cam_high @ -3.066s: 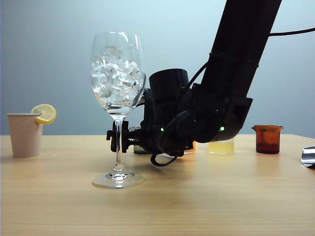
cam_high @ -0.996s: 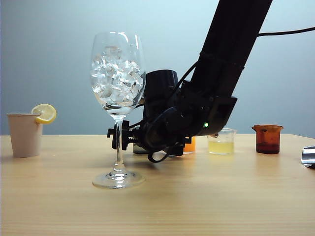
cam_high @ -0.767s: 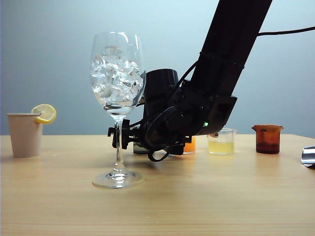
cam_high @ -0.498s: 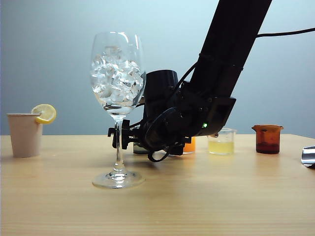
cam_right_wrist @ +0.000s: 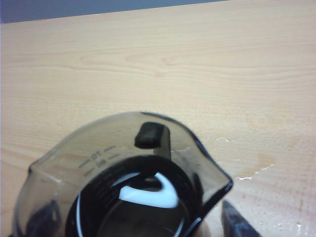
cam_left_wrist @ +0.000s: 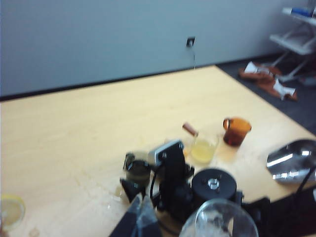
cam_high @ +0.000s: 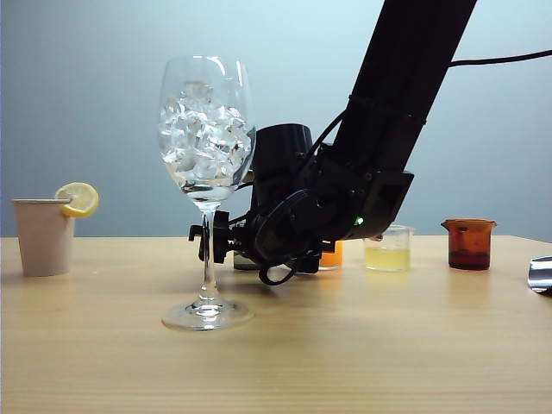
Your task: Pick up the first measuring cup from the left, pour the coconut rum inside into the goblet, and finally put the measuring cup back in its original place.
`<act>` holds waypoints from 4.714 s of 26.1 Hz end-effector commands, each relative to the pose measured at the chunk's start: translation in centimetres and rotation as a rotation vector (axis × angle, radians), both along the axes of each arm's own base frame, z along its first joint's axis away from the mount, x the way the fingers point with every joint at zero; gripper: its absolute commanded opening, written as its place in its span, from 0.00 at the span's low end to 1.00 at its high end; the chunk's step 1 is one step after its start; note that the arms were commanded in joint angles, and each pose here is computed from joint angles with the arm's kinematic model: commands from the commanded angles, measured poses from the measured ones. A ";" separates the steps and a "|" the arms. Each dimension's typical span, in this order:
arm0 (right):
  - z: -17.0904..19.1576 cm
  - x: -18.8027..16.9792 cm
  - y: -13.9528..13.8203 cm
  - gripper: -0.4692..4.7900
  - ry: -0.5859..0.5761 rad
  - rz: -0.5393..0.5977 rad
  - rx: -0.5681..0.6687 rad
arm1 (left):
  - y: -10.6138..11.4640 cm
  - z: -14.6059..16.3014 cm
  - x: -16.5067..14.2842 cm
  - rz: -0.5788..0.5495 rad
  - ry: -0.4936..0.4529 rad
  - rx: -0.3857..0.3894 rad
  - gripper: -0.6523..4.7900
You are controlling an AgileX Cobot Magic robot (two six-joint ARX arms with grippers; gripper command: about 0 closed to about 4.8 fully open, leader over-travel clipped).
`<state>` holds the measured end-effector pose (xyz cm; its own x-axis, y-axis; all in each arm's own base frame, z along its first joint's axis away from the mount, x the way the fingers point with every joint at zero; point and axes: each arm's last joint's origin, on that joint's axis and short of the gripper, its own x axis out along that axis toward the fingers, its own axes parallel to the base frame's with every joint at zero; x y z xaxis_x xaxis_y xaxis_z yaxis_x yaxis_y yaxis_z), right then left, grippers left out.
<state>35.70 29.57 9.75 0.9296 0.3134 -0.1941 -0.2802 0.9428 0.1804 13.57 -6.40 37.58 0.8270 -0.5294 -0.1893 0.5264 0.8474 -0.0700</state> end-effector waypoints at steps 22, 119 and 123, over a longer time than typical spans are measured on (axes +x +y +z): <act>0.5 0.4 0.1 0.78 -0.018 -0.005 0.017 | 0.0 -0.9 -0.5 -0.091 0.073 0.085 0.11; 6.1 0.2 0.1 0.39 -0.020 0.077 -0.167 | 0.0 -0.9 -0.5 -0.087 0.071 0.085 0.11; 6.4 0.1 0.0 0.39 -0.016 0.075 -0.171 | 0.0 -0.9 -0.5 -0.088 0.068 0.091 0.11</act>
<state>35.78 29.50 15.06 0.9001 0.3382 -0.2748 -0.3509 0.9364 0.0032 13.15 -6.42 36.36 0.7578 -0.5728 -0.3125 0.5902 0.8059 -0.0460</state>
